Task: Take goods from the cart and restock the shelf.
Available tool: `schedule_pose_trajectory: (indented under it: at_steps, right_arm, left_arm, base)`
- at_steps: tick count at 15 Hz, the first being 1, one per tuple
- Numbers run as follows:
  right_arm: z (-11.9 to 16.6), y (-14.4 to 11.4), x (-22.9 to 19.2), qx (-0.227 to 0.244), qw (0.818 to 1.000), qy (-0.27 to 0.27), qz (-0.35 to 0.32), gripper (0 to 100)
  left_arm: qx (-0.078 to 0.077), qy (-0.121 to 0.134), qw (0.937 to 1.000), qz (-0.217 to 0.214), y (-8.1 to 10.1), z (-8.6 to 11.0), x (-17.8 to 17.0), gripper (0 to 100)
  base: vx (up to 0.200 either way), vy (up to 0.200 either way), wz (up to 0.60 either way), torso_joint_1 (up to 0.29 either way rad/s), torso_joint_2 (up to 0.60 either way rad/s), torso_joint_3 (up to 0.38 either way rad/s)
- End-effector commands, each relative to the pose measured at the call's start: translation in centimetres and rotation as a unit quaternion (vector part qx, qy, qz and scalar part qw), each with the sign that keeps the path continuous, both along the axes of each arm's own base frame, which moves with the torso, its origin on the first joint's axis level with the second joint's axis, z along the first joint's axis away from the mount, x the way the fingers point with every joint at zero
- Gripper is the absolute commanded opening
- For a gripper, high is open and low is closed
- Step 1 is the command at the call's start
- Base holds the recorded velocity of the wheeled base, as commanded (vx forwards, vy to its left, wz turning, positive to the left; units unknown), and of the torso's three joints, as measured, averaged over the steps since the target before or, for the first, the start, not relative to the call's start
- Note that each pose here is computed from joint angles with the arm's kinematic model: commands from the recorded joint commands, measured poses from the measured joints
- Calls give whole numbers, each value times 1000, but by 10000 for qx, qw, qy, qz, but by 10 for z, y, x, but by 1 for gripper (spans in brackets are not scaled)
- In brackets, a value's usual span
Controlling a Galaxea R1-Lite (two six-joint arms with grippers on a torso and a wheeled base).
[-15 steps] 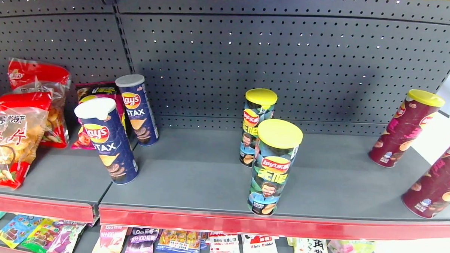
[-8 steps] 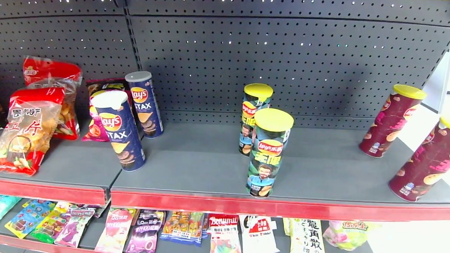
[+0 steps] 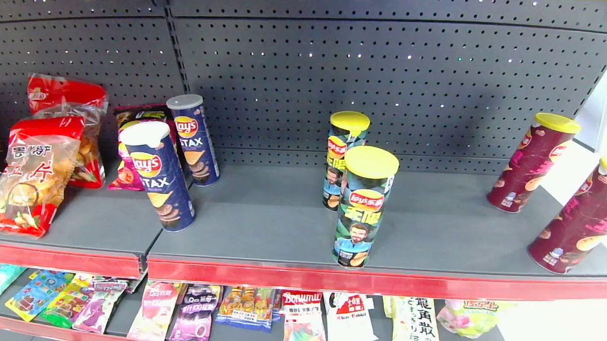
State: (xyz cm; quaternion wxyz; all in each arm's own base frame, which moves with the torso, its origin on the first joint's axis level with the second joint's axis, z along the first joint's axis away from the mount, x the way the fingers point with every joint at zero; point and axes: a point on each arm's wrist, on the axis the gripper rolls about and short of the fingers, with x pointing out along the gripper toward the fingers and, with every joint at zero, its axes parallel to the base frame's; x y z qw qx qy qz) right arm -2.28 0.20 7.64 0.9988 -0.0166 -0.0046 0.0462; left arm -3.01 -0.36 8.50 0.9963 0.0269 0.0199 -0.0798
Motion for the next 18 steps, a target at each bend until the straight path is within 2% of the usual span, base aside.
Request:
schedule_pose_trajectory:
  at_steps: [1, 2, 3, 4, 5, 6, 7, 8, 9, 11, 14, 17, 18]
  right_arm:
    - [31, 2, -6, 35, 9976, -390, 567, 100]
    - [72, 3, 3, 316, 9964, -180, 766, 100]
    - [96, 3, 8, 446, 9937, -168, 1015, 100]
    - [108, 5, 14, 418, 9863, -62, 1595, 100]
    - [110, 5, 17, 400, 9832, 24, 1780, 100]
    - [113, 8, 33, 312, 9771, 331, 2077, 100]
    - [121, 12, 53, 319, 9711, 552, 2301, 100]
    - [122, 16, 69, 299, 9667, 755, 2427, 100]
    - [123, 18, 77, 291, 9661, 822, 2432, 100]
    - [123, 26, 116, -35, 9661, 1057, 2354, 100]
    - [113, 31, 142, -189, 9618, 1562, 2239, 100]
    - [101, 38, 172, -451, 9614, 2101, 1721, 100]
    - [99, 43, 178, -498, 9589, 2182, 1747, 100]
  left_arm:
    - [-80, 21, 10000, 6, 0, 0, 0, 100]
    - [-96, 23, 10000, -1, 0, 0, 0, 100]
    - [-96, 23, 10000, -1, 0, 0, 0, 100]
    - [-88, 14, 10000, 6, 0, 0, 0, 100]
    - [-103, 1, 9999, 15, 0, 0, 1, 100]
    - [-278, -184, 9994, -45, 0, 7, -1, 100]
    - [-474, -167, 9987, -49, 0, 8, -1, 100]
    - [-449, -30, 9990, 79, 0, -1, 2, 100]
    - [-417, -45, 9990, 139, 1, -2, 2, 100]
    - [-217, -92, 9995, 232, 1, -2, 3, 100]
    - [-208, -86, 9993, 286, 1, -2, 3, 100]
    - [-139, -103, 9994, 314, 1, -2, 3, 100]
    - [-131, -97, 9994, 321, 1, -2, 3, 100]
  base:
    - [0, 0, 0, 0, 0, 0]
    - [0, 0, 0, 0, 0, 0]
    - [0, 0, 0, 0, 0, 0]
    - [0, 0, 0, 0, 0, 0]
    - [0, 0, 0, 0, 0, 0]
    - [0, 0, 0, 0, 0, 0]
    - [0, 0, 0, 0, 0, 0]
    - [0, 0, 0, 0, 0, 0]
    - [0, 0, 0, 0, 0, 0]
    - [0, 0, 0, 0, 0, 0]
    - [0, 0, 0, 0, 0, 0]
    - [0, 0, 0, 0, 0, 0]
    - [0, 0, 0, 0, 0, 0]
